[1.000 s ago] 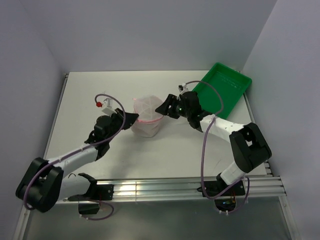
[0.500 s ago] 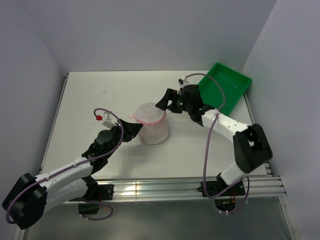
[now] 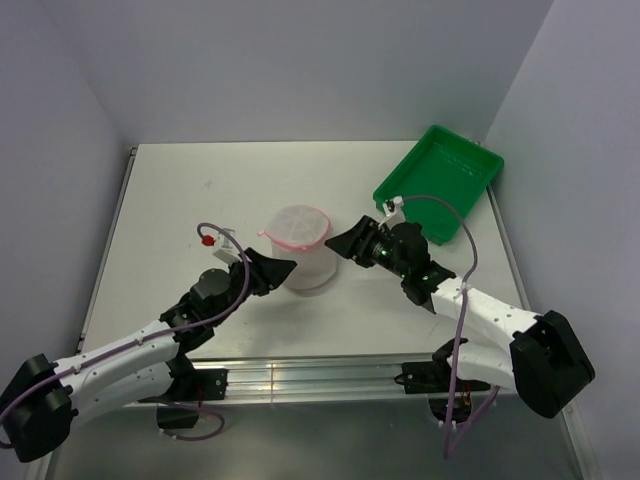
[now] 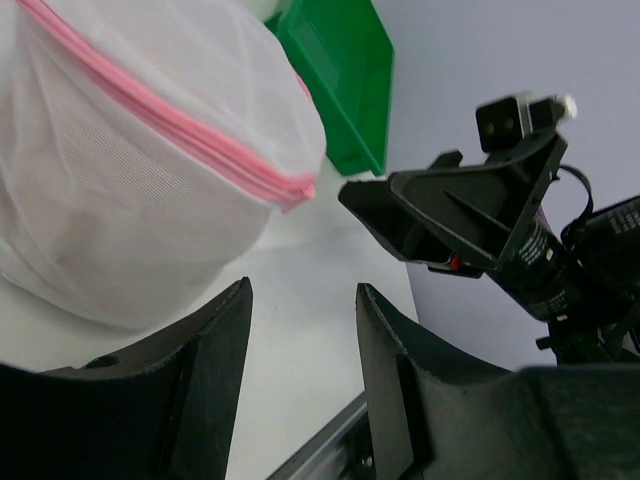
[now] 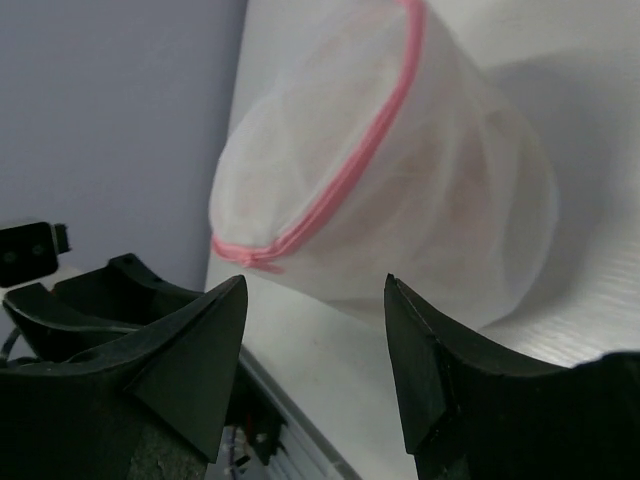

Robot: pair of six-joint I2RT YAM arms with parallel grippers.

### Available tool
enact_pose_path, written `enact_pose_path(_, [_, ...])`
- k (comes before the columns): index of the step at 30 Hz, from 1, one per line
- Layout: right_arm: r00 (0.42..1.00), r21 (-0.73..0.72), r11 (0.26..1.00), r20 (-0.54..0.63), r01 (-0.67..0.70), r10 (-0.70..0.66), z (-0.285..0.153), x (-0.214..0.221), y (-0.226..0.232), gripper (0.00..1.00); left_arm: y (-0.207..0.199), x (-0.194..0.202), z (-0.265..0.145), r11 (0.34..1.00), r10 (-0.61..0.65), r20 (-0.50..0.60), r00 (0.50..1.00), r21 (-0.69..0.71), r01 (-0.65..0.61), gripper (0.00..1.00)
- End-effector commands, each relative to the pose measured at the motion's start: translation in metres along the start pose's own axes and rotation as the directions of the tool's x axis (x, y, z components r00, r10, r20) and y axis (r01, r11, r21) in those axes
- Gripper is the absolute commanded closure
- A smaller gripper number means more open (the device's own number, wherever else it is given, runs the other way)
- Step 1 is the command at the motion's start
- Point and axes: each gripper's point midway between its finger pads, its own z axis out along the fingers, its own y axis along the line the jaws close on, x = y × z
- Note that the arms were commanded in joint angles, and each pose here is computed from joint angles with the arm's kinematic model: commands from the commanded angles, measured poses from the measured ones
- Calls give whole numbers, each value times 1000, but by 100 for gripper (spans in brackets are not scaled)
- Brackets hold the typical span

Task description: Place the bra in the laundry bag and zip it closed

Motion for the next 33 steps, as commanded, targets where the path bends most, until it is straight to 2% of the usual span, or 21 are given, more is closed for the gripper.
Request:
enact_pose_path(1, [996,-132,989,49,-70,77,9,-8,42,36,-27,1,1,999,7,-13,1000,42,-7,48])
enact_pose_path(5, [993,-128,988,67,-86,95,22,-14,43,36,-38,10,4,997,1,-34,999,72,2,48])
enact_pose_path(10, [994,-90,991,29,-102,105,43,-9,35,36,-49,12,19,996,30,-50,998,87,-26,47])
enact_pose_path(13, [993,-92,989,25,-115,117,48,-7,32,40,-54,11,27,994,59,-46,997,93,-54,47])
enact_pose_path(15, [993,-91,989,21,-117,120,51,-7,31,48,-56,11,34,994,75,-46,996,84,-71,46])
enact_pose_path(22, [992,-96,988,18,-119,121,52,-7,29,64,-49,14,47,994,107,-57,993,33,-105,46])
enact_pose_path(25, [992,-103,987,16,-120,123,50,-5,29,75,-39,15,45,995,98,-51,994,9,-98,47])
enact_pose_path(28, [993,-112,987,18,-118,121,49,-5,31,79,-35,17,46,995,102,-58,993,-3,-103,47])
enact_pose_path(33, [993,-120,987,28,-110,114,45,-7,33,95,-31,17,51,992,121,-54,991,-22,-122,48])
